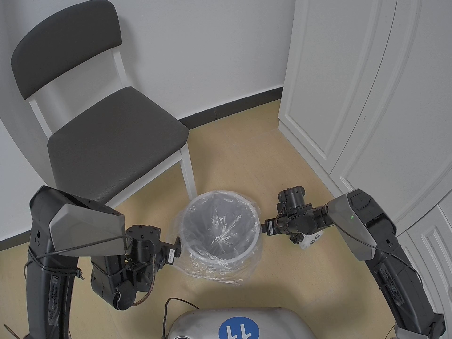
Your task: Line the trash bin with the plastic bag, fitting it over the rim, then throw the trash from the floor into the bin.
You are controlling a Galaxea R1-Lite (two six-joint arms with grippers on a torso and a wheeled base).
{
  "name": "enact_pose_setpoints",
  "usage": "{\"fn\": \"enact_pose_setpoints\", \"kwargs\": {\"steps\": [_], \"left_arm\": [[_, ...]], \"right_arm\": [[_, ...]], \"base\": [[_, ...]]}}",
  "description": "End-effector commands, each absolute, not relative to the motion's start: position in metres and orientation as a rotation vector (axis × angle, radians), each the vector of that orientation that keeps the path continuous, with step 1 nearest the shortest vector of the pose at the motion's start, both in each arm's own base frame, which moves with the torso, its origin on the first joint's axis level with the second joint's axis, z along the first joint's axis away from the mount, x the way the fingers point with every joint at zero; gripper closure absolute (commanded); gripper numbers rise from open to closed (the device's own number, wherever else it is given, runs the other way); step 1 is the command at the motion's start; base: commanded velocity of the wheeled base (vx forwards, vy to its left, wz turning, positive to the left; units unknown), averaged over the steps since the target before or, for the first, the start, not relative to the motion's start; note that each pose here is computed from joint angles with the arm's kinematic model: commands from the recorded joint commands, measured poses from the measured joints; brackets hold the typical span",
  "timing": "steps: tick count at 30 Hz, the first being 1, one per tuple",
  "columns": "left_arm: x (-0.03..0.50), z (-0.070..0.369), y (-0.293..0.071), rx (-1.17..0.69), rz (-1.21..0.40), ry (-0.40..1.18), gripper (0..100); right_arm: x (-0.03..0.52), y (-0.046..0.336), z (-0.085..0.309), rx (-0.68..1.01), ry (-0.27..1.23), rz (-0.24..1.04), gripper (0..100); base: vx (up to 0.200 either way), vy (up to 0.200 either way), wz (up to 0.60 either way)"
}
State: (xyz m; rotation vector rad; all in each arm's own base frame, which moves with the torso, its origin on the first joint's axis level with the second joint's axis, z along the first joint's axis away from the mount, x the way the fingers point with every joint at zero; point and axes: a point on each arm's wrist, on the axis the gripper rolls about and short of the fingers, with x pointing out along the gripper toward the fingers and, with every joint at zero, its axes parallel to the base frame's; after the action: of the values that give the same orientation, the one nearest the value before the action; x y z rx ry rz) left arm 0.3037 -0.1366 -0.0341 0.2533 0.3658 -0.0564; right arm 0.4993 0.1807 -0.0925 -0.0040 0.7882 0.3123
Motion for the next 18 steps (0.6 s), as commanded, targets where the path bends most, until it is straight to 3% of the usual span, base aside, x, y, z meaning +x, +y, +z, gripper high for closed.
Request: {"fn": "enact_pose_setpoints", "kwargs": {"steps": [1, 10, 16, 18], "left_arm": [[0.293, -0.04, -0.153, 0.273, -0.114, 0.38, 0], [0.283, -0.048, -0.165, 0.283, -0.158, 0.398, 0], [0.277, -0.05, -0.169, 0.27, -0.113, 0.395, 0], [0.276, -0.049, -0.17, 0.272, -0.093, 0.392, 0]], "right_arm": [[0.503, 0.163, -0.063, -0.049, 0.744, 0.291, 0], [0.465, 0.146, 0.038, -0.134, 0.62, 0.333, 0], [0.434, 0.164, 0.061, -0.162, 0.479, 0.4, 0], [0.414, 0.187, 0.065, -0.163, 0.432, 0.457, 0]], "base": [[0.0, 0.0, 0.0], [0.0, 0.0, 0.0], [0.0, 0.0, 0.0], [0.0, 0.0, 0.0]]}}
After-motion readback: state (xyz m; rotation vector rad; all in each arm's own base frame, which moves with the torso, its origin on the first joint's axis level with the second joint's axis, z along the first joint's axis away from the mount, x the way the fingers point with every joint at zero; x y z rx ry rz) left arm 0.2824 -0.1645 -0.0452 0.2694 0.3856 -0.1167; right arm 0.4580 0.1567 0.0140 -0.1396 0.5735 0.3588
